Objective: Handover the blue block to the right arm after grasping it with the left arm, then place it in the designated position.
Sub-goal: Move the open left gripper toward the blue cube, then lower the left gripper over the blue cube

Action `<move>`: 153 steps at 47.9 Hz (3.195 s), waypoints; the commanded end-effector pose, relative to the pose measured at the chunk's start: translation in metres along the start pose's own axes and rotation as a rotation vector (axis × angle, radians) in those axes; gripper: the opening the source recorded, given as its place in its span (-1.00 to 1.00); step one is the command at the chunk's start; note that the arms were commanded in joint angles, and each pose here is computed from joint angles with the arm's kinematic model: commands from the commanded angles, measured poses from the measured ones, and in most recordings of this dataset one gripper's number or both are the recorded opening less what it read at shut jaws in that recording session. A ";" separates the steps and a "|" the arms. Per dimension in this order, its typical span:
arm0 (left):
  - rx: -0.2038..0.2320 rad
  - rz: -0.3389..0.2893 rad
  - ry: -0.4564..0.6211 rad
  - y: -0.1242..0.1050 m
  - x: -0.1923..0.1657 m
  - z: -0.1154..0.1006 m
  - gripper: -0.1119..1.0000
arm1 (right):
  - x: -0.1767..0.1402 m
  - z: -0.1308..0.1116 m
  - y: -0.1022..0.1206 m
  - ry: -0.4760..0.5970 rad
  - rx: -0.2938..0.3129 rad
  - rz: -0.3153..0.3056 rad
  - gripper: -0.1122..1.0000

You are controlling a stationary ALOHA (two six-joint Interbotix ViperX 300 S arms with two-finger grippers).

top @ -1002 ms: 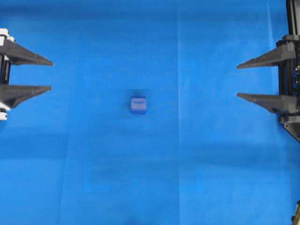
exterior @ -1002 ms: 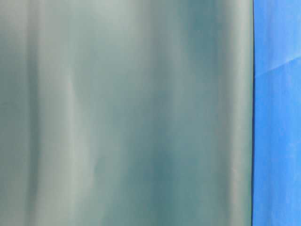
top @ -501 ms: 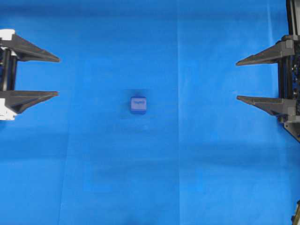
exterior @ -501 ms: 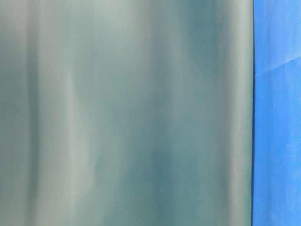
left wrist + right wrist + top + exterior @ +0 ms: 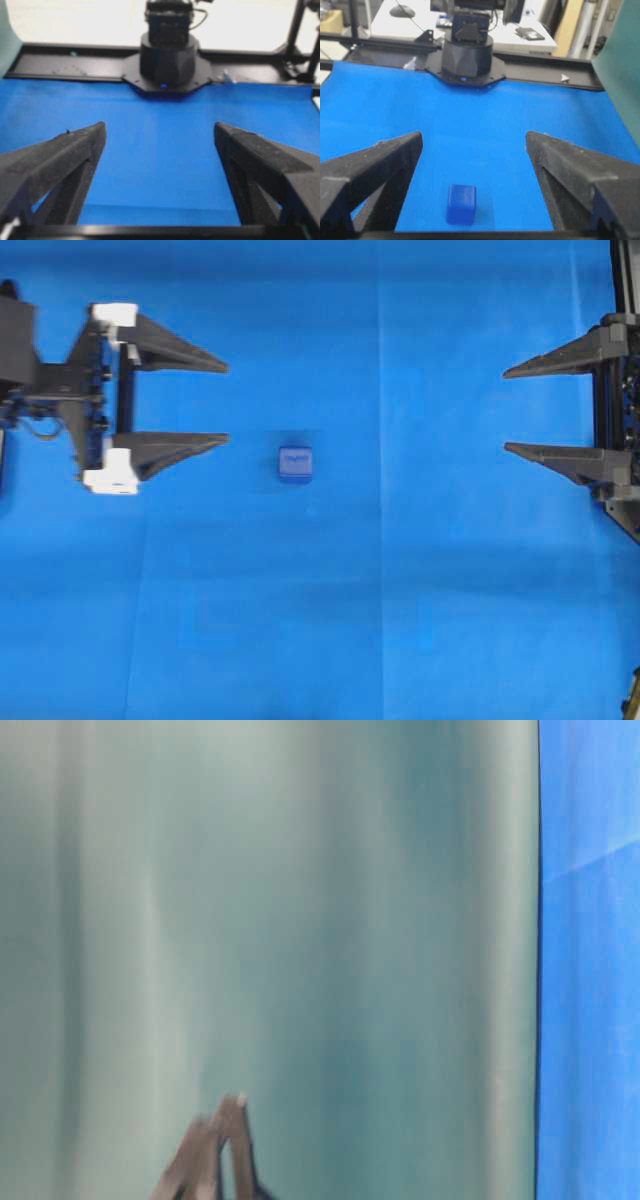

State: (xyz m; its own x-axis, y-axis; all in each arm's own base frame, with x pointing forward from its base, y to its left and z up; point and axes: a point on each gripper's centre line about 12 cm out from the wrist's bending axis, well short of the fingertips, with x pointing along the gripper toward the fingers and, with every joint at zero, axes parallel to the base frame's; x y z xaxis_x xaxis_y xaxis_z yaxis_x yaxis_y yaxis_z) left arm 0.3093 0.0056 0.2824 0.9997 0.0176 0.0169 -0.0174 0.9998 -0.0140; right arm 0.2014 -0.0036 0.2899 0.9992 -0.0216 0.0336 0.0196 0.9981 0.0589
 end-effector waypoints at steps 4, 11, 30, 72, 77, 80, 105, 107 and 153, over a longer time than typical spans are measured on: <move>0.008 0.007 -0.026 0.002 0.033 0.014 0.85 | 0.003 0.012 0.000 -0.042 0.002 -0.002 0.95; 0.011 0.021 0.015 0.008 0.056 0.010 0.85 | 0.004 0.012 0.000 -0.040 0.001 -0.002 0.95; 0.001 0.031 0.156 0.011 0.073 -0.001 0.85 | 0.004 0.012 0.000 -0.045 0.003 -0.002 0.95; 0.044 0.008 1.017 0.007 0.125 -0.029 0.85 | 0.007 0.008 0.000 -0.025 0.000 -0.001 0.95; 0.047 0.007 1.020 0.007 0.125 -0.030 0.85 | 0.007 0.008 0.000 -0.028 -0.002 -0.001 0.95; 0.042 0.008 1.023 0.007 0.124 -0.031 0.85 | 0.007 0.009 0.000 -0.029 -0.002 -0.001 0.95; 0.037 0.011 1.026 0.007 0.124 -0.034 0.85 | 0.008 0.008 0.000 -0.026 -0.002 -0.003 0.95; 0.037 0.011 1.026 0.007 0.124 -0.034 0.85 | 0.008 0.008 0.000 -0.026 0.000 -0.003 0.95; 0.035 0.011 1.022 0.007 0.122 -0.044 0.85 | 0.008 0.009 0.000 -0.025 0.000 -0.003 0.95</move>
State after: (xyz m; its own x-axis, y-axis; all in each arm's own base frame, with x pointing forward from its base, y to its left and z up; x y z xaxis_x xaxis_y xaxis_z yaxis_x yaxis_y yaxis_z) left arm 0.4310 0.0146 0.2336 0.5071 0.0226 -0.8616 -0.0150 0.9997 0.0174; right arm 0.2061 -0.0037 0.2868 0.9995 -0.0223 0.0244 0.0209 0.9981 0.0587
